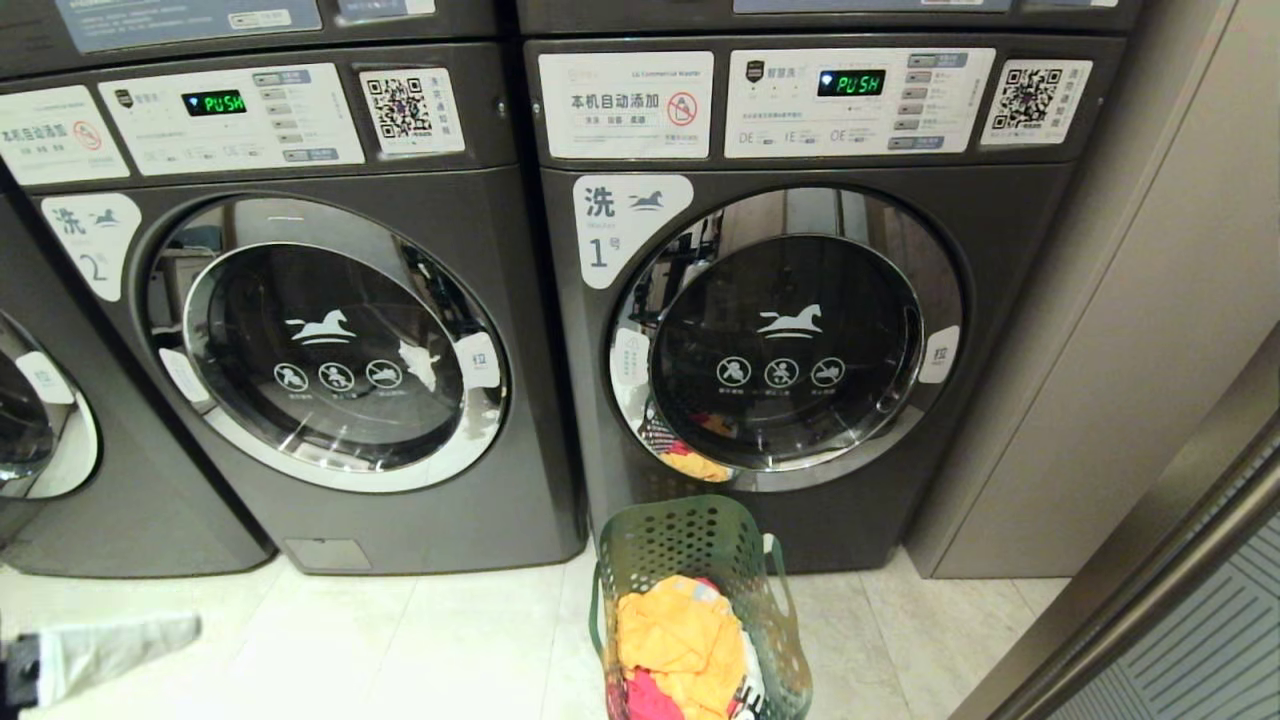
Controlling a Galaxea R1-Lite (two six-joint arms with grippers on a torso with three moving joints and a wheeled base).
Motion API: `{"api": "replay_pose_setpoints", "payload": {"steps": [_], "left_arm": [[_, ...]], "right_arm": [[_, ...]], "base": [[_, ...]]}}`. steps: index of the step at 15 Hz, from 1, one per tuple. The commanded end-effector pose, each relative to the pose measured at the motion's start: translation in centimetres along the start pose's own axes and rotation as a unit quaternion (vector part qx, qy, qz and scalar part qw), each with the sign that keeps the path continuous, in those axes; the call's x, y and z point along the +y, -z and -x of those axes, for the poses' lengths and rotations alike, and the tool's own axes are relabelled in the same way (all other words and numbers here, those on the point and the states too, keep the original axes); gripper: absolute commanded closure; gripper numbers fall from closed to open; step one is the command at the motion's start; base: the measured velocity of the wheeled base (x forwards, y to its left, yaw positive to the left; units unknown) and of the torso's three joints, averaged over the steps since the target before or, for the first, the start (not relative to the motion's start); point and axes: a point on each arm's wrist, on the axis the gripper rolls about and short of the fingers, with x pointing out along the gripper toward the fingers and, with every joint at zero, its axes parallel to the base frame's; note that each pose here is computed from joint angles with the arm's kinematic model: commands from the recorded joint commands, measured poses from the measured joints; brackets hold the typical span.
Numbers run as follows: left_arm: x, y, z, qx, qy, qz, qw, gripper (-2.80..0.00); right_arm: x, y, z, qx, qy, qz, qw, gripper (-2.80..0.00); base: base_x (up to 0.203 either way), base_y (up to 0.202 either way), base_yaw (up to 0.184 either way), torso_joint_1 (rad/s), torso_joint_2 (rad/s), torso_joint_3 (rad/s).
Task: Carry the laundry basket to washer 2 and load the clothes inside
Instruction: Open the lid of the washing machine
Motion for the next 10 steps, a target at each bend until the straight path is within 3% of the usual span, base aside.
{"api": "replay_pose_setpoints", "payload": {"steps": [1,3,6,10], "left_arm": [[-0.1,0.9,0.8,0.01,0.003,0.002,0.9999,-2.8],[-0.2,1.5,0.4,0.023,0.025,-0.002,0.9994,-2.8],[0.1,2.3,-0.3,0.039,-0.002,-0.002,0.9992,-2.8],[0.1,2.4,-0.4,0.042,-0.007,0.009,0.999,-2.8]], "right_arm": [[0.0,0.9,-0.2,0.016,0.0,-0.002,1.0,0.0],[0.0,0.9,-0.2,0.016,0.0,-0.001,1.0,0.0],[0.0,1.0,-0.2,0.017,0.0,0.002,1.0,0.0],[0.0,0.9,-0.2,0.016,0.0,0.003,1.0,0.0]], "base": [[0.0,0.0,0.0,0.0,0.0,0.0],[0.0,0.0,0.0,0.0,0.0,0.0],[0.0,0.0,0.0,0.0,0.0,0.0],[0.0,0.0,0.0,0.0,0.0,0.0]]}}
